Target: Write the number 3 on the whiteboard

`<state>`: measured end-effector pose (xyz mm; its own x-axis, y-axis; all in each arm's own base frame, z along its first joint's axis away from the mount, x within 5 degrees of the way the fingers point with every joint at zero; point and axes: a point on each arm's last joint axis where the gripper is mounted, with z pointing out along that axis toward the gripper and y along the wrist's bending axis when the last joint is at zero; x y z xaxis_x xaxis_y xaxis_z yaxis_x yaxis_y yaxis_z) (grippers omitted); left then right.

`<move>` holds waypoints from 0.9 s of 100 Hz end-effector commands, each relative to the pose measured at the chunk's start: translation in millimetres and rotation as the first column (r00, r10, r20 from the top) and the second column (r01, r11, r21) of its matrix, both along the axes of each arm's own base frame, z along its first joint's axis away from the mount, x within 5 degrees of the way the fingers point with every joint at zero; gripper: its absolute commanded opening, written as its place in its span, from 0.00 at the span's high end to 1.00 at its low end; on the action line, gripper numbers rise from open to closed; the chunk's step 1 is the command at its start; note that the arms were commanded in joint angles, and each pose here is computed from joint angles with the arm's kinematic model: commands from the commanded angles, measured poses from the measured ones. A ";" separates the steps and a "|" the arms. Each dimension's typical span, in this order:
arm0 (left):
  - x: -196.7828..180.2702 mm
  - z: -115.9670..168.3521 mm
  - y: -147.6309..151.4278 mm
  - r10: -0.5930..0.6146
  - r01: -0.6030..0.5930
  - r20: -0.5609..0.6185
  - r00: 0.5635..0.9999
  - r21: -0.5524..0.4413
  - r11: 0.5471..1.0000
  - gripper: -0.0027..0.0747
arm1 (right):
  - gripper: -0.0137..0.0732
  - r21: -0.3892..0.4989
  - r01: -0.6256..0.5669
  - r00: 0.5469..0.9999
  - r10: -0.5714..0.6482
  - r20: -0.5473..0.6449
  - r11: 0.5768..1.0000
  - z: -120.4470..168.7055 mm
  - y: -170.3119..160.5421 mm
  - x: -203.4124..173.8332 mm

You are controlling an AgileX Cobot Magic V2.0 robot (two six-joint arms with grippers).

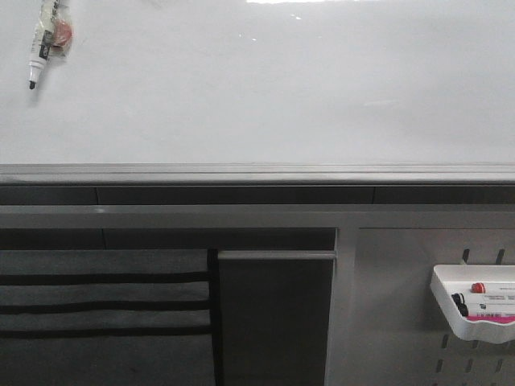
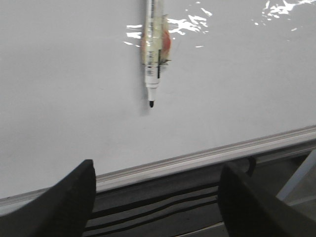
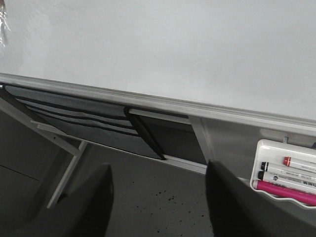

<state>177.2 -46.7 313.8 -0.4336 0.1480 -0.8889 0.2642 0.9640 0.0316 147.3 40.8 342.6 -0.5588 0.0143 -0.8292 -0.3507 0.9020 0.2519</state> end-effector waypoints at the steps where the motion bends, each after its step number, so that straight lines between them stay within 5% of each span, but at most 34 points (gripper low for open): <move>1: 20.7 17.9 -10.8 -0.023 0.025 0.085 0.996 -0.031 0.999 0.33 | 0.41 0.023 0.011 0.997 -0.012 0.075 1.000 14.6 -0.1 2.0; 43: 103.5 4.3 -32.7 -0.036 0.034 0.051 0.998 0.028 0.999 0.33 | 0.41 0.018 -0.012 0.999 0.011 0.052 1.000 12.9 1.3 -0.4; 90: 138.1 -12.4 -35.7 -0.029 0.026 0.081 0.996 0.036 0.999 0.33 | 0.41 0.017 -0.025 0.999 0.024 0.036 1.000 11.7 2.2 -1.6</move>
